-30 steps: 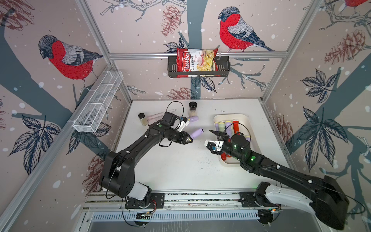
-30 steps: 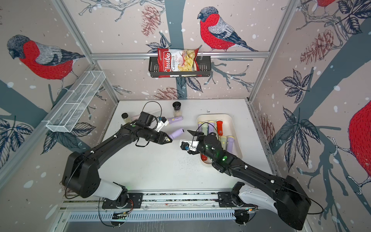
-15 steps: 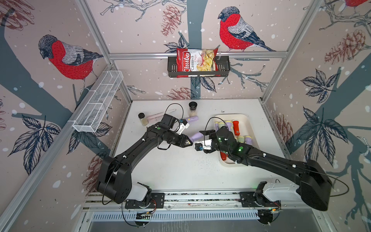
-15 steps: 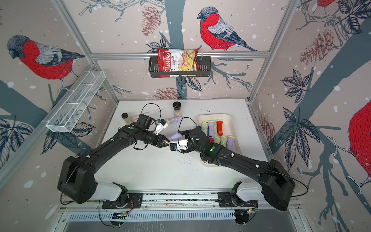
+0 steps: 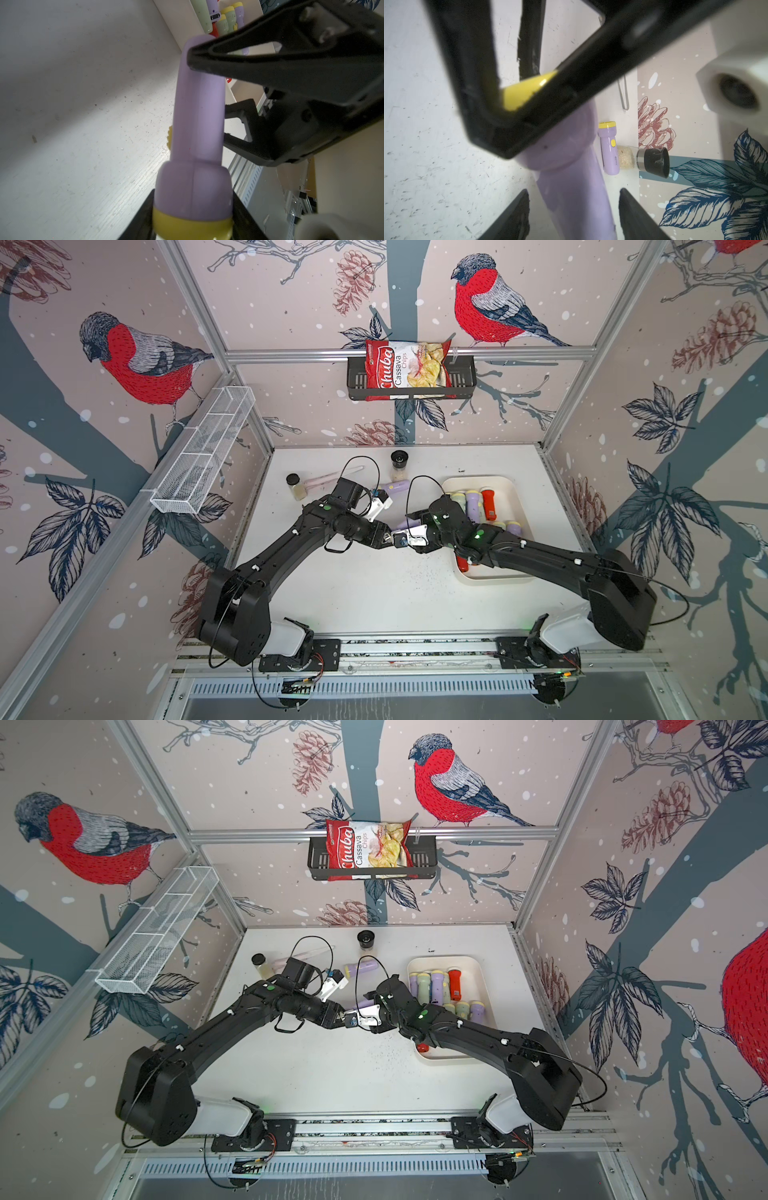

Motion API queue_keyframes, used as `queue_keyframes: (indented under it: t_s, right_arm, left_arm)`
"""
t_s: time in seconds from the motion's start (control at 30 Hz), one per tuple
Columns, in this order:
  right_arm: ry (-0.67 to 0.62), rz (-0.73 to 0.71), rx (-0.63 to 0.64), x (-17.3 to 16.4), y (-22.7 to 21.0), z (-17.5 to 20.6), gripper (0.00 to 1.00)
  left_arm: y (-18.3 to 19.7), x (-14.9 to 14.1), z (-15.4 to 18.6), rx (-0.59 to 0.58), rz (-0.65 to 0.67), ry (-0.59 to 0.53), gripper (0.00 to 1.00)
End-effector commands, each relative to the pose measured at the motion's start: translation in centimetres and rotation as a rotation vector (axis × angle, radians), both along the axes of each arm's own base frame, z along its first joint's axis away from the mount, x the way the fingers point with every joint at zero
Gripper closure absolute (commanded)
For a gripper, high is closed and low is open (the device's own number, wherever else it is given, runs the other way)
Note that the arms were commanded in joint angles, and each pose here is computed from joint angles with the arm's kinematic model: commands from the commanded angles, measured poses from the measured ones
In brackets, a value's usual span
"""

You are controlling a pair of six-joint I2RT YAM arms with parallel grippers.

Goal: Put the flashlights into the storage boxes
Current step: Place the flashlight at the storage box.

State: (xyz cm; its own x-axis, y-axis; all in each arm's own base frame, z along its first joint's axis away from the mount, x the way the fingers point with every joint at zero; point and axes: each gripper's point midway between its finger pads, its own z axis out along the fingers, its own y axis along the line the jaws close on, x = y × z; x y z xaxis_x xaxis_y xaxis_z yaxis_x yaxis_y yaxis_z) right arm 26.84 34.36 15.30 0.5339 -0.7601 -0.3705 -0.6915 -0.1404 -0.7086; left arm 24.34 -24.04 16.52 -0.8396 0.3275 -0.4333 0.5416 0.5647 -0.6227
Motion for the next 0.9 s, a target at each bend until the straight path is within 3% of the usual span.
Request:
queue_keyframes:
  t_s: [0.0,0.43,0.53,0.6,0.67,0.73,0.87]
  right_arm:
    - [-0.017,-0.032,-0.013,0.7,-0.1,0.1,0.35]
    - [-0.059,-0.019,0.051,-0.6,-0.9,2.2,0.65]
    - [-0.061,-0.023,0.074,-0.9,-1.1,2.5,0.67]
    - [-0.057,-0.037,0.095,-1.0,-1.2,2.6,0.68]
    - [-0.044,-0.064,0.123,-1.0,-1.5,2.8,0.68]
    - [-0.006,-0.101,0.175,-1.0,-1.5,3.1,0.68]
    - [0.124,-0.191,0.273,-1.5,-1.9,2.5,0.68]
  left_arm:
    - [-0.4,-0.5,0.6,-0.036,-0.033,-0.005,0.72]
    - [0.0,0.2,0.3,-0.007,0.011,-0.026,0.61]
    - [0.1,0.6,0.3,0.002,0.023,-0.037,0.50]
    - [0.2,1.0,0.5,0.013,0.041,-0.051,0.37]
    - [0.4,1.6,0.8,0.023,0.070,-0.072,0.18]
    - [0.6,2.1,1.1,0.026,0.093,-0.095,0.07]
    - [1.0,3.4,2.1,0.037,0.151,-0.156,0.04]
